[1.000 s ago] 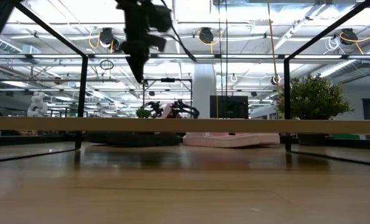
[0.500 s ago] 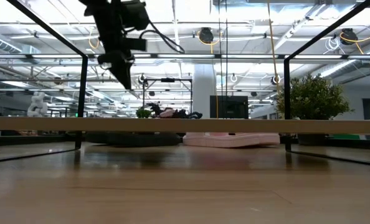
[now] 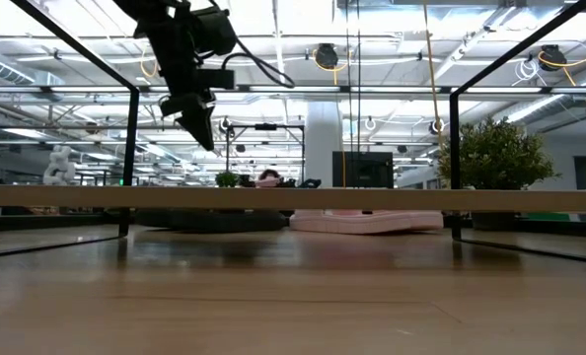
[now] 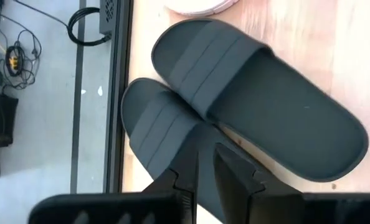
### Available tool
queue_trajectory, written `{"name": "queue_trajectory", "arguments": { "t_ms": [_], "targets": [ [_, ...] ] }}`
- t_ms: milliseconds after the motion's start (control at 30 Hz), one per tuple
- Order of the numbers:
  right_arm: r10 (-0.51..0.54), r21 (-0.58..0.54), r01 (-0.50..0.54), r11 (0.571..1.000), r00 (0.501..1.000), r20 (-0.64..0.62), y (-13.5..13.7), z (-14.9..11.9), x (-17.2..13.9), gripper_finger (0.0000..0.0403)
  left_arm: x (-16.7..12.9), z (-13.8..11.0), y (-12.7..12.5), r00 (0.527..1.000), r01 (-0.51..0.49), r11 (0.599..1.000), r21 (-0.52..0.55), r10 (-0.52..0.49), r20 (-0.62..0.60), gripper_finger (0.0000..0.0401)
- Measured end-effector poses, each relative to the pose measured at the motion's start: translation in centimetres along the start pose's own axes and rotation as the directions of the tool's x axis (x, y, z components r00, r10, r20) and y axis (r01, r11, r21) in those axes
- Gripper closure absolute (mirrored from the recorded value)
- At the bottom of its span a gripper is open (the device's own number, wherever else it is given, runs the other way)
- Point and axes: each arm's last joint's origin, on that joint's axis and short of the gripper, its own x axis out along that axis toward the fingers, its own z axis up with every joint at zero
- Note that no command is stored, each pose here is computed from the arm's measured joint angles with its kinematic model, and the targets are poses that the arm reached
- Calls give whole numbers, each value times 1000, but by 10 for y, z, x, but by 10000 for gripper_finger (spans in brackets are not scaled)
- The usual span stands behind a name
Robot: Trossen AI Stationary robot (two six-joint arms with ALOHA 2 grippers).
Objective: Pick and place slides into the shelf
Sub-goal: Put the left black slides on the shelf
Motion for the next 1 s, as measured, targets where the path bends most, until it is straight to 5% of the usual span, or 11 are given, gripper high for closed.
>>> {"name": "queue_trajectory", "arguments": {
  "t_ms": [400, 767, 1000],
  "targets": [
    [0, 0, 0, 1000, 1000, 0, 0, 0, 0, 206, 3, -9, 14, 999, 41, 999, -24, -41, 13, 351],
    [0, 1, 0, 1000, 1000, 0, 0, 0, 0, 206, 4, -13, 23, 999, 25, 998, -62, -24, 21, 231],
    [0, 1, 0, 1000, 1000, 0, 0, 0, 0, 206, 18, -22, 13, 999, 38, 995, 96, -38, -8, 204]
  ]
}}
